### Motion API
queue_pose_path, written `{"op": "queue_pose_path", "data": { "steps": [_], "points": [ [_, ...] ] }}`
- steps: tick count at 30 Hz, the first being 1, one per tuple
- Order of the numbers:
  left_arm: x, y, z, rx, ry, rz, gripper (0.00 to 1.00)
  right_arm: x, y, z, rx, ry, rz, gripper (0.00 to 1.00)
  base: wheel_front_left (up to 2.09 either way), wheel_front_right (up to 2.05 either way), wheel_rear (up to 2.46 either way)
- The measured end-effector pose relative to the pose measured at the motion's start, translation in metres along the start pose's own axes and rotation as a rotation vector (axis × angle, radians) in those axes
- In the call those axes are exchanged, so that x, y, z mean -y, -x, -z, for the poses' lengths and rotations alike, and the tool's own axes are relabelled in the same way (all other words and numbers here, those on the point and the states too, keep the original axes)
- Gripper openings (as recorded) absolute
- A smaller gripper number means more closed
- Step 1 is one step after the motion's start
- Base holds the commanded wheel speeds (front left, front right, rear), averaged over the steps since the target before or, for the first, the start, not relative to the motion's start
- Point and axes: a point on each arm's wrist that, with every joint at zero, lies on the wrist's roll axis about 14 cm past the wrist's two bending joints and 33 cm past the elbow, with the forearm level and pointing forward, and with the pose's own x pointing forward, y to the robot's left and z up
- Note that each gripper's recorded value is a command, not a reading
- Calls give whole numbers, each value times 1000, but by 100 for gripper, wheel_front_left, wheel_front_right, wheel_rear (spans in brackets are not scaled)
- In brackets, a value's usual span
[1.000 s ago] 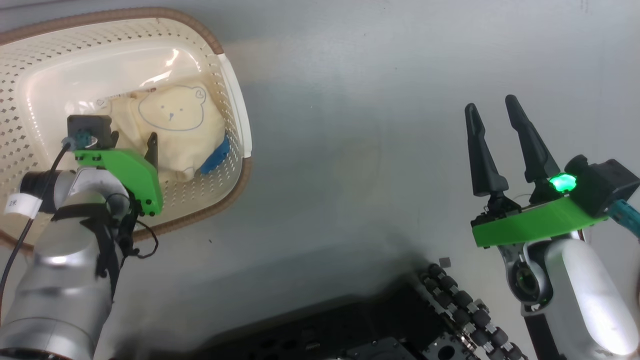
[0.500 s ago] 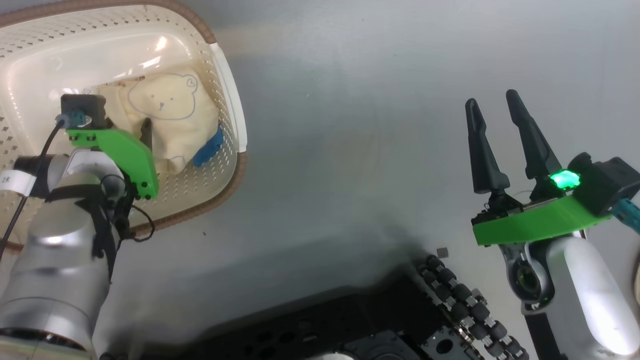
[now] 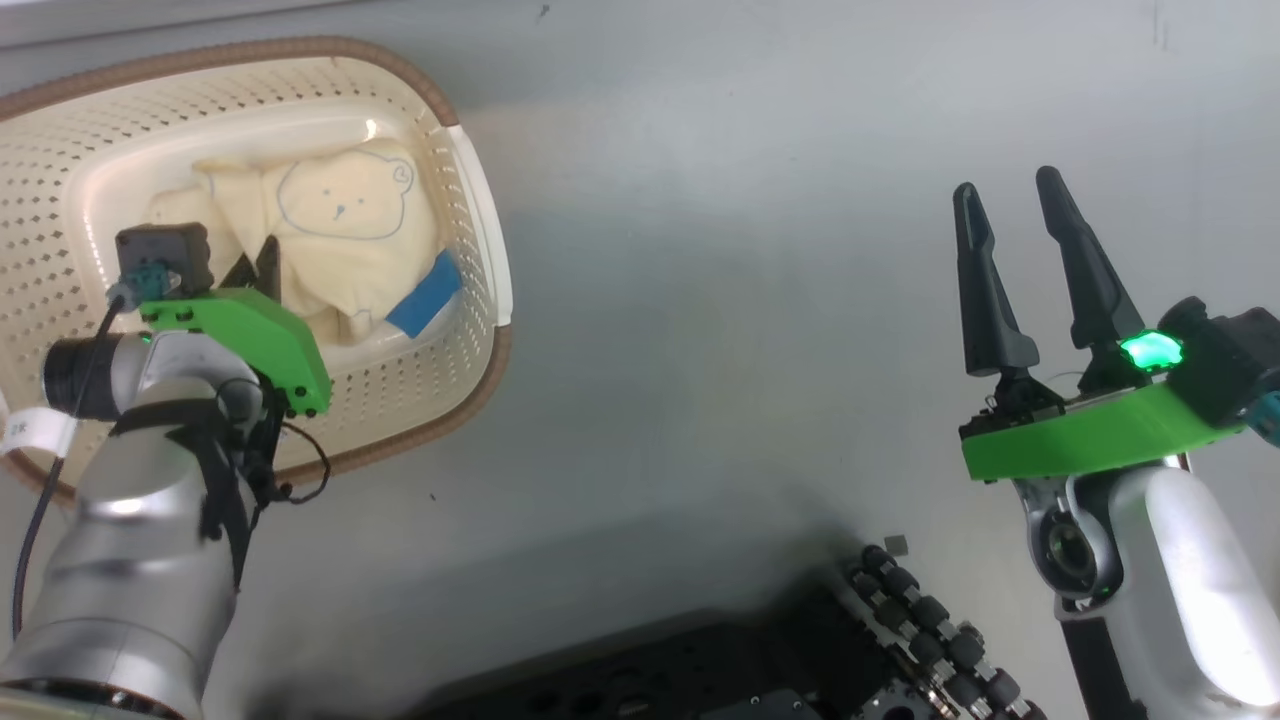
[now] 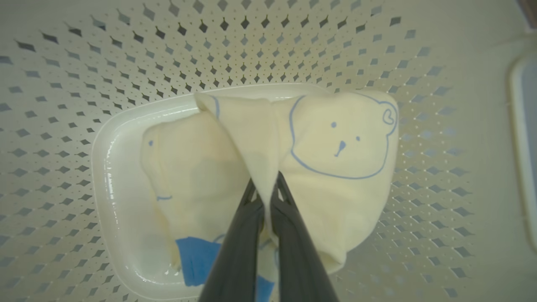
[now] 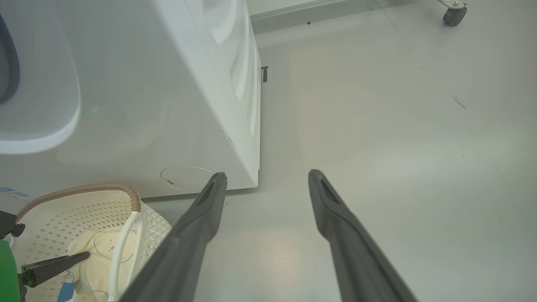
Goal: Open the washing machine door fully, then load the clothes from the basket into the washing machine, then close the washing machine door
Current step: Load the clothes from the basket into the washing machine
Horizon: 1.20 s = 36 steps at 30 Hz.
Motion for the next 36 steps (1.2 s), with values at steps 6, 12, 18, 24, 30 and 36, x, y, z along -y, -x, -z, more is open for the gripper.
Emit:
{"op": "queue_pose_path", "data": {
  "steps": [6, 12, 18, 24, 30, 36],
  "points": [
    [11, 23, -28, 124, 10, 15, 0, -10, 2, -23, 57, -4, -26, 100, 0, 0, 0],
    [22, 55, -73, 296, 56, 32, 0, -23, 6, -46, 112, 4, -62, 100, 0, 0, 0],
    [23, 100, -102, 456, 127, 19, 0, -35, 16, -64, 154, -7, -91, 100, 0, 0, 0],
    [24, 162, -152, 683, 100, -11, 0, -46, 31, -82, 193, -11, -120, 100, 0, 0, 0],
    [32, 209, -175, 810, 55, -26, 0, -53, 49, -98, 231, -12, -139, 100, 0, 0, 0],
    [48, 250, -200, 928, 26, -12, 0, -57, 69, -111, 269, -16, -149, 100, 0, 0, 0]
  ]
}}
